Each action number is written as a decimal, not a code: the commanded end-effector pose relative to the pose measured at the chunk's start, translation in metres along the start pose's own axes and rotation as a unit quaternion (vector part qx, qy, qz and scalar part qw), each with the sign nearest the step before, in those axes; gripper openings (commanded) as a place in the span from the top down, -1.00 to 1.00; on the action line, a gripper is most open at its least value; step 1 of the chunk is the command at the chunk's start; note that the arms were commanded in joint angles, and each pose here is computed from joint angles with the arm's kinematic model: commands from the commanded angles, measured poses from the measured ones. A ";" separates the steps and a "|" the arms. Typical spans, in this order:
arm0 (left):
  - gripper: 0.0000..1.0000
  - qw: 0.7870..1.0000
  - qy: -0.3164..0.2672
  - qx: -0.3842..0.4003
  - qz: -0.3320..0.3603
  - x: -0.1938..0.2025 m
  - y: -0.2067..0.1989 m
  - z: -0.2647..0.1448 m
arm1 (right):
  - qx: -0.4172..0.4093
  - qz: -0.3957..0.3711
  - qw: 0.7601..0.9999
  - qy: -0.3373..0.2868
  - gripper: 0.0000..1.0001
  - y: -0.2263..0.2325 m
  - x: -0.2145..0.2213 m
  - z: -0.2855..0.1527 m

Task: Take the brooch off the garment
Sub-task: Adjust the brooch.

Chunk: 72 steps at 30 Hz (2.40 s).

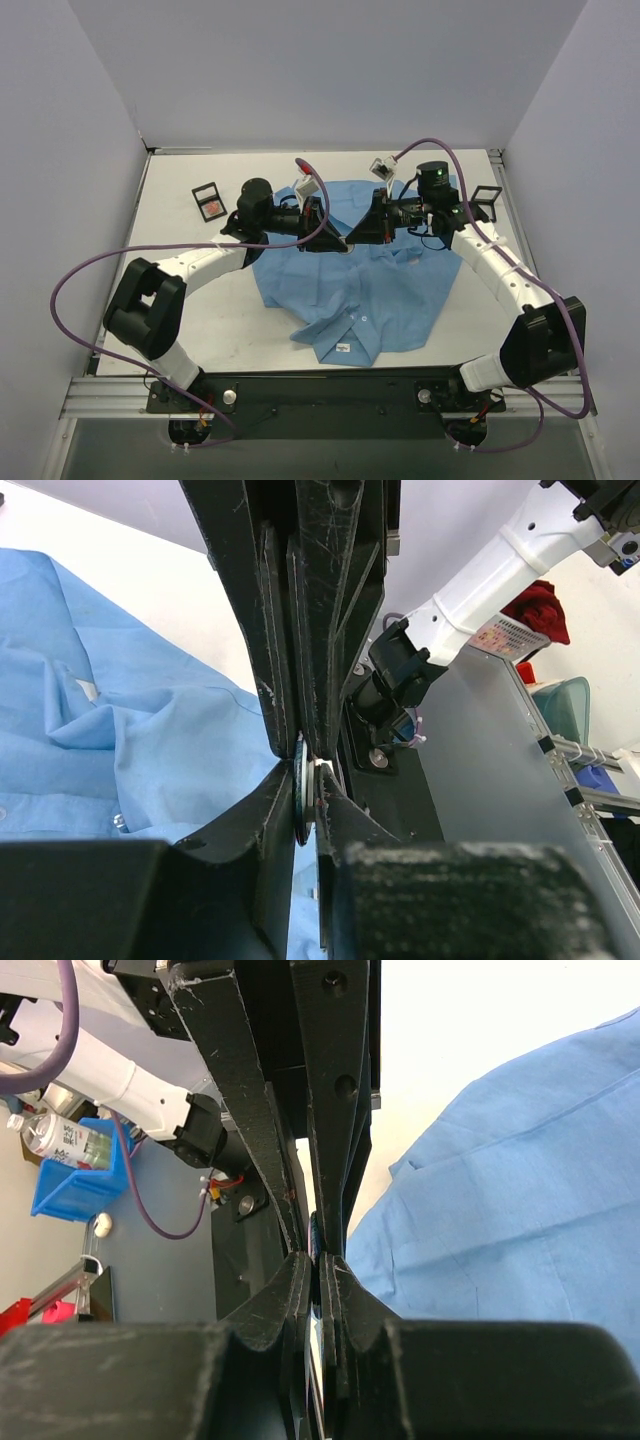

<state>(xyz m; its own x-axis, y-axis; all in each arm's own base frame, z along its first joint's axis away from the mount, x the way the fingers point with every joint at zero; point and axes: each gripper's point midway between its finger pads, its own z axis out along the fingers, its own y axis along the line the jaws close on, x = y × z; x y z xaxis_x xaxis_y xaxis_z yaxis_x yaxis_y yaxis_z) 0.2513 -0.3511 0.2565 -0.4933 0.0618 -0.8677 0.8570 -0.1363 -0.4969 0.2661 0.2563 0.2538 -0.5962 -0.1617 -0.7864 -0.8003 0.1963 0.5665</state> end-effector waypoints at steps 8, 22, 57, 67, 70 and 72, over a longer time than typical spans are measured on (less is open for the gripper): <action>1.00 0.998 0.029 0.041 0.028 0.006 -0.014 0.008 | 0.030 -0.059 0.998 -0.007 1.00 0.007 -0.009 -0.004; 1.00 0.998 0.030 0.039 0.032 0.007 -0.014 0.008 | 0.040 -0.027 0.999 -0.019 0.82 0.000 -0.017 -0.003; 1.00 0.999 0.023 0.011 0.027 0.006 -0.003 0.004 | 0.014 -0.031 0.999 0.000 0.48 0.014 -0.008 -0.003; 1.00 0.999 0.023 0.009 0.026 0.005 -0.002 0.004 | 0.005 -0.050 0.999 0.017 0.55 0.019 0.000 0.001; 1.00 0.999 0.023 0.007 0.025 0.006 -0.002 0.004 | 0.003 -0.058 0.998 0.026 0.56 0.021 0.003 0.003; 1.00 0.999 0.023 0.007 0.026 0.006 -0.002 0.004 | 0.006 -0.059 0.998 0.027 0.62 0.021 0.003 0.003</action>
<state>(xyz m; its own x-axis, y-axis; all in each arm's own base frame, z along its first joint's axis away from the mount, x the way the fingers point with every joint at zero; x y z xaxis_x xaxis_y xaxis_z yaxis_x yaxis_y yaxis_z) 0.2388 -0.3539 0.2366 -0.4963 0.1374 -0.8572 0.8435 -0.1571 -0.5136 0.2584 0.2591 0.2424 -0.5687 -0.2236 -0.7915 -0.8192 0.2405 0.5207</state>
